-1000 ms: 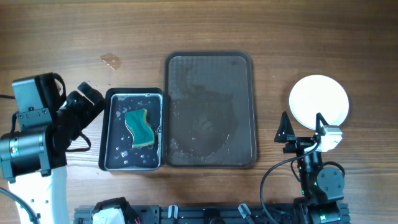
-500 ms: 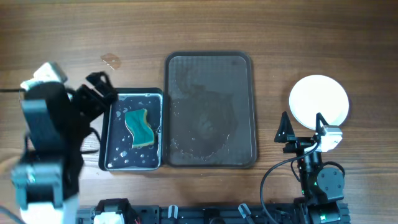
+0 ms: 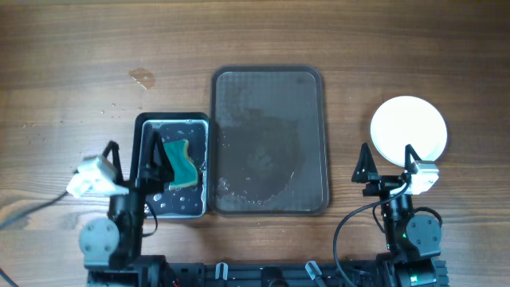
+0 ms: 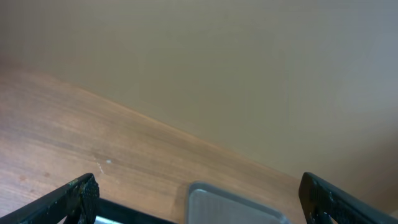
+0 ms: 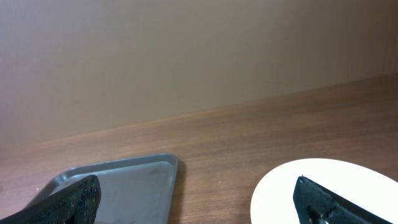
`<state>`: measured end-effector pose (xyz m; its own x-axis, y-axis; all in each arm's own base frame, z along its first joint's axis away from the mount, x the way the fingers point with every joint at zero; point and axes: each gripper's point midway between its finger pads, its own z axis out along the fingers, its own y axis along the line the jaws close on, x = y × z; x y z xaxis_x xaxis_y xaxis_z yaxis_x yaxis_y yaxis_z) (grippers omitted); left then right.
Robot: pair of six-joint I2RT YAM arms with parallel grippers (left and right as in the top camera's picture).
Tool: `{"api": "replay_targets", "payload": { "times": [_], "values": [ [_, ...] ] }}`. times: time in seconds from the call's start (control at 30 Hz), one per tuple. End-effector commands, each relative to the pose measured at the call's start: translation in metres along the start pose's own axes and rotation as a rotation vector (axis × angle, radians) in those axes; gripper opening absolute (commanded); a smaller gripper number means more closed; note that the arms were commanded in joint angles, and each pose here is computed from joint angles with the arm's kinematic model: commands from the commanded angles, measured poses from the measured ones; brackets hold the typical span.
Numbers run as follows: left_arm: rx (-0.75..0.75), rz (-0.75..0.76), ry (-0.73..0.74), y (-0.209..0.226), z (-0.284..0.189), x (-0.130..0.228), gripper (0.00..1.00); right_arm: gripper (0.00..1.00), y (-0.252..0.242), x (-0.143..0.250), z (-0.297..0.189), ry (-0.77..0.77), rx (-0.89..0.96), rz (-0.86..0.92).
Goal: Clean dirty plates on tray and stack at the side
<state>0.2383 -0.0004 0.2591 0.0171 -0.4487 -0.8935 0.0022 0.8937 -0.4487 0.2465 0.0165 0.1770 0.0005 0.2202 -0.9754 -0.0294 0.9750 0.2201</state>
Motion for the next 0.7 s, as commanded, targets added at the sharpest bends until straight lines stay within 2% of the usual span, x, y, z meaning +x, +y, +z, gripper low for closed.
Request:
{"api": "replay_targets", "payload": {
  "times": [0.0,0.23,0.33,0.67],
  "values": [
    [0.032,0.025,-0.027,0.007,-0.006,0.021,1.0,1.0,-0.002,-0.004,-0.001,-0.017,0.008,-0.007],
    [0.014,0.027,-0.003,0.024,0.002,0.054,1.0,1.0,-0.002,-0.004,-0.001,-0.017,0.008,-0.007],
    [-0.016,0.024,0.059,0.04,0.007,0.086,1.0,1.0,-0.002,-0.004,-0.001,-0.017,0.008,-0.007],
    [-0.027,0.026,0.082,0.043,0.006,0.092,1.0,1.0,-0.002,-0.004,-0.001,-0.017,0.008,-0.007]
  ]
}}
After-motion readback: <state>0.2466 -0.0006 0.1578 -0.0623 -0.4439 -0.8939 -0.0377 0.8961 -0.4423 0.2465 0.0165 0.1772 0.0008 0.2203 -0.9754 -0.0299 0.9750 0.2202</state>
